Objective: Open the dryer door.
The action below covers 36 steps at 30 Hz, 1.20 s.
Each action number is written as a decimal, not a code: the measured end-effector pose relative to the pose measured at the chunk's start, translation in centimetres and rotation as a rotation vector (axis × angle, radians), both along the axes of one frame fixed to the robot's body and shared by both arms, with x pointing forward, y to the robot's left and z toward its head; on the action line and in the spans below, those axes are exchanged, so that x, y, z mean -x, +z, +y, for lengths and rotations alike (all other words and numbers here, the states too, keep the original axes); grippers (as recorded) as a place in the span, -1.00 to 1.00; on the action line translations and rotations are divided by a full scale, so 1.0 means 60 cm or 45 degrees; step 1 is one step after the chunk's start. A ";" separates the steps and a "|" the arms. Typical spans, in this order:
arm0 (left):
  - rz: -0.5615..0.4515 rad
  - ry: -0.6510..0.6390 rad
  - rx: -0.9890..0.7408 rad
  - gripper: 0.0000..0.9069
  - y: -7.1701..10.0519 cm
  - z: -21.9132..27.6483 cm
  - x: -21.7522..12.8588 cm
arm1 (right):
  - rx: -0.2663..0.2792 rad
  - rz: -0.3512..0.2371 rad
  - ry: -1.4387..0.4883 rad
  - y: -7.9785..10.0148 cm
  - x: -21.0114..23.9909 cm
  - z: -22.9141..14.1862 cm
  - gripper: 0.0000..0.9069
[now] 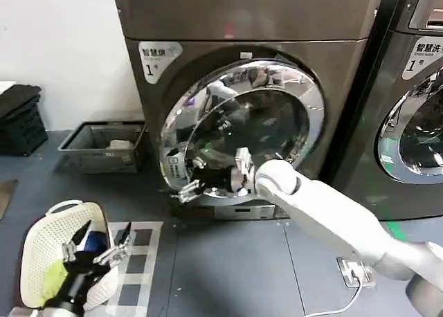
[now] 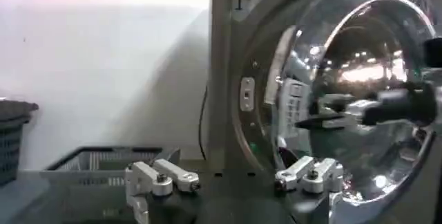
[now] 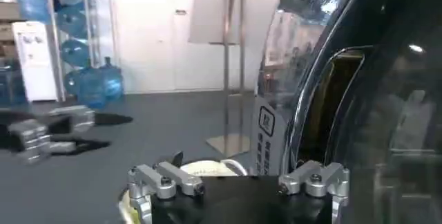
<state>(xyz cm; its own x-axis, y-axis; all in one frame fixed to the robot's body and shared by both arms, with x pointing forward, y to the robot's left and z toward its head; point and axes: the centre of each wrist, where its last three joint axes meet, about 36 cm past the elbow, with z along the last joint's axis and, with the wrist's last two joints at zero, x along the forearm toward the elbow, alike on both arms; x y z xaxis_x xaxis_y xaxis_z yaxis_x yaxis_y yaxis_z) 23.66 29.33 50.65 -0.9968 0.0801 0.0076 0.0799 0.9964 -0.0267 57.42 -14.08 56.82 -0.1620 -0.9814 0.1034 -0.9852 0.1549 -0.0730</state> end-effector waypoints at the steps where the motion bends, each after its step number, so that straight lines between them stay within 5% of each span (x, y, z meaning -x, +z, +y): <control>1: -0.005 0.002 -0.003 1.00 0.000 0.004 -0.003 | -0.002 -0.003 0.005 0.002 0.004 -0.004 1.00; 15: -0.068 -0.042 -0.035 1.00 0.002 0.060 -0.057 | 0.002 -0.020 0.099 0.009 0.084 -0.067 1.00; 36: -0.131 -0.321 -0.026 1.00 0.022 0.075 -0.188 | 0.015 -0.078 0.141 0.001 0.200 -0.166 1.00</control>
